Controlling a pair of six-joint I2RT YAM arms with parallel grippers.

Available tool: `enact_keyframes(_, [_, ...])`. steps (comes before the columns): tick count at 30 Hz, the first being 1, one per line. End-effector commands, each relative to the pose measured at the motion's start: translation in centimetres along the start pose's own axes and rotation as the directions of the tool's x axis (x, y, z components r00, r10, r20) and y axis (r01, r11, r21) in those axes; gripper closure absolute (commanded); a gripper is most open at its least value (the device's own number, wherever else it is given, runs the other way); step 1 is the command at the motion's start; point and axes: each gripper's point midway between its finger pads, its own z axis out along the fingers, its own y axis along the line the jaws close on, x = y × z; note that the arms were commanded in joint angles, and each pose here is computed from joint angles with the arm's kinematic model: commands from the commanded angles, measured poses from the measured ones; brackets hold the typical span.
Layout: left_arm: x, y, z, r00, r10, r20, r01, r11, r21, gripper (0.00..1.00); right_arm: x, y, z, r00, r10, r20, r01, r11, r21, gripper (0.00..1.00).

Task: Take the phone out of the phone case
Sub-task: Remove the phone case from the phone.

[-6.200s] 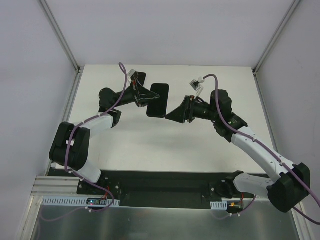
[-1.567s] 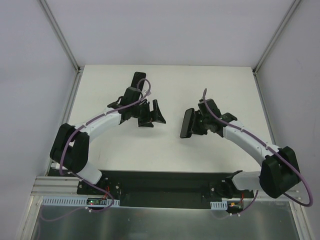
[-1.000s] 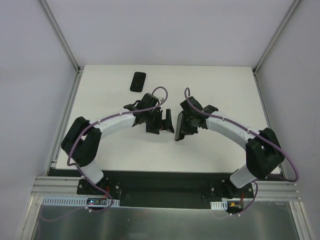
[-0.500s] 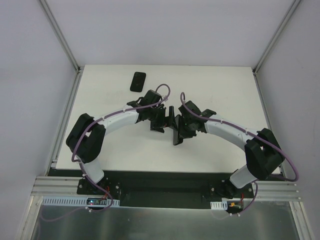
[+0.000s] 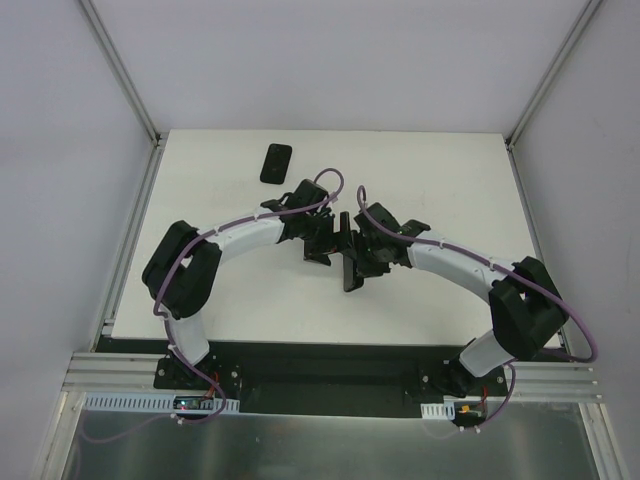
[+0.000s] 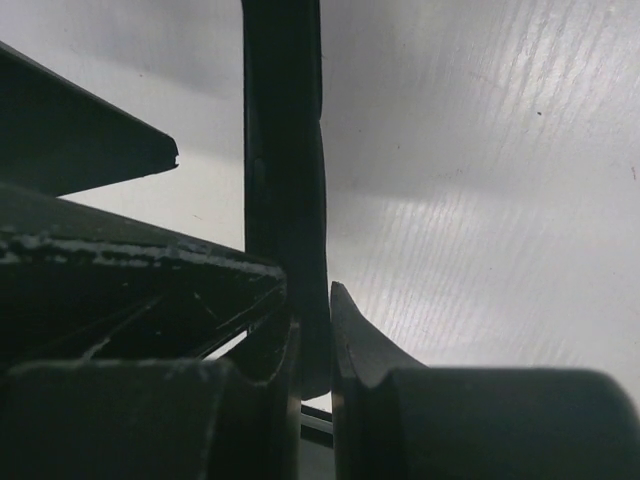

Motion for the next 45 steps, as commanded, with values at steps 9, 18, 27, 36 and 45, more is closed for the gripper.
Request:
enact_keyframes(9, [-1.5, 1.4, 0.6, 0.996, -0.015, 0.082, 0.027, 0.989, -0.146, 0.28, -1.2, 2.6, -1.3, 0.997, -0.052, 0.052, 0.055, 0.996, -0.064, 0.99])
enact_keyframes(18, [-1.6, 4.6, 1.0, 0.993, 0.025, 0.118, 0.024, 0.920, -0.391, 0.36, -1.6, 3.4, -2.1, 0.994, -0.074, 0.078, 0.079, 0.994, -0.075, 0.99])
enact_keyframes(27, [-0.5, 6.6, 1.3, 0.995, 0.044, 0.089, 0.006, 0.872, -0.490, 0.41, -2.1, 4.0, -3.3, 0.991, -0.062, 0.117, 0.075, 0.992, -0.106, 0.99])
enact_keyframes(36, [1.8, 8.6, 0.2, 0.998, 0.028, 0.062, 0.010, 0.844, -0.536, 0.46, -1.8, 4.3, -2.4, 0.991, -0.048, 0.123, 0.065, 0.988, -0.140, 0.98])
enact_keyframes(45, [3.7, 8.8, -1.2, 0.999, 0.007, 0.040, 0.014, 0.859, -0.511, 0.46, -0.8, 6.8, 0.1, 0.996, -0.042, 0.078, 0.061, 0.965, -0.254, 0.99])
